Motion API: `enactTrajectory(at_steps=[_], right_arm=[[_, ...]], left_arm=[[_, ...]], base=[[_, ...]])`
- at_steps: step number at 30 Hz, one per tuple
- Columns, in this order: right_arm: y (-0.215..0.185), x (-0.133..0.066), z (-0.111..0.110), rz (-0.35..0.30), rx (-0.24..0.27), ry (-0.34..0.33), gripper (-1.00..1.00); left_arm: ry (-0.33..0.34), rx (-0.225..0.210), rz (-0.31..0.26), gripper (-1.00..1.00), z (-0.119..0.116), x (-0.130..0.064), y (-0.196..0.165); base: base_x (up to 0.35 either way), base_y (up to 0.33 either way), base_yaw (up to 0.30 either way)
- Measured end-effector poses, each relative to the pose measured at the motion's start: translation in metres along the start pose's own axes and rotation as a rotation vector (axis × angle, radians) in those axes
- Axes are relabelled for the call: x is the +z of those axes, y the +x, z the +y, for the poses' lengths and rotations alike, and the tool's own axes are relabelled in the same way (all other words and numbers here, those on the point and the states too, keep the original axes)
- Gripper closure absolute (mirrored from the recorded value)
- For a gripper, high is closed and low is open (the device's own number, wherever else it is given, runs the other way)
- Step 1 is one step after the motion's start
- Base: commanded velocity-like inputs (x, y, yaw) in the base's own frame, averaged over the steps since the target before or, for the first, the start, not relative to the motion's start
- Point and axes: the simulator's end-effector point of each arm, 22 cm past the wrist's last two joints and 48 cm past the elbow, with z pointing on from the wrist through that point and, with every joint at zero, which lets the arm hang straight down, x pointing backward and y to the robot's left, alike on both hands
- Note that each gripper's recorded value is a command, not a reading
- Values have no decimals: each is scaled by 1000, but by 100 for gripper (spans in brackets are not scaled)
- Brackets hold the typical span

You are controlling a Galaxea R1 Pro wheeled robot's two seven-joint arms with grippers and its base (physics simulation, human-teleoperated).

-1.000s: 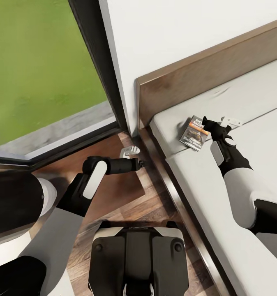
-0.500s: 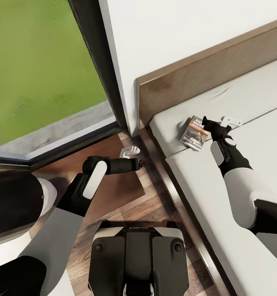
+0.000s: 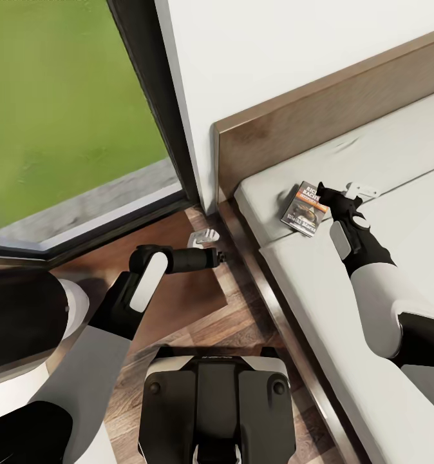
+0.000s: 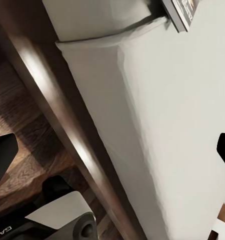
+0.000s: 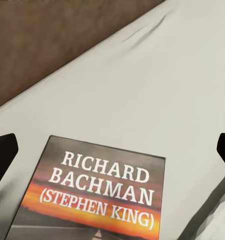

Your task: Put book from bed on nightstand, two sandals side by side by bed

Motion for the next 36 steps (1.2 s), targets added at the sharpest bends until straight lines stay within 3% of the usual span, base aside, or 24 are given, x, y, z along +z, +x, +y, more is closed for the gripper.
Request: enactTrajectory(at_steps=[31, 33, 36], right_arm=[[3, 0, 3, 10, -12, -7, -100], [9, 0, 3, 37, -16, -7, -100], [30, -2, 2, 137, -22, -9, -100]], left_arm=[[-3, 1, 0, -100, 1, 0, 0], [-3, 0, 0, -100, 1, 0, 0], [-2, 0, 0, -100, 1, 0, 0]], base=[[37, 0, 0], [0, 0, 0], [0, 0, 0]])
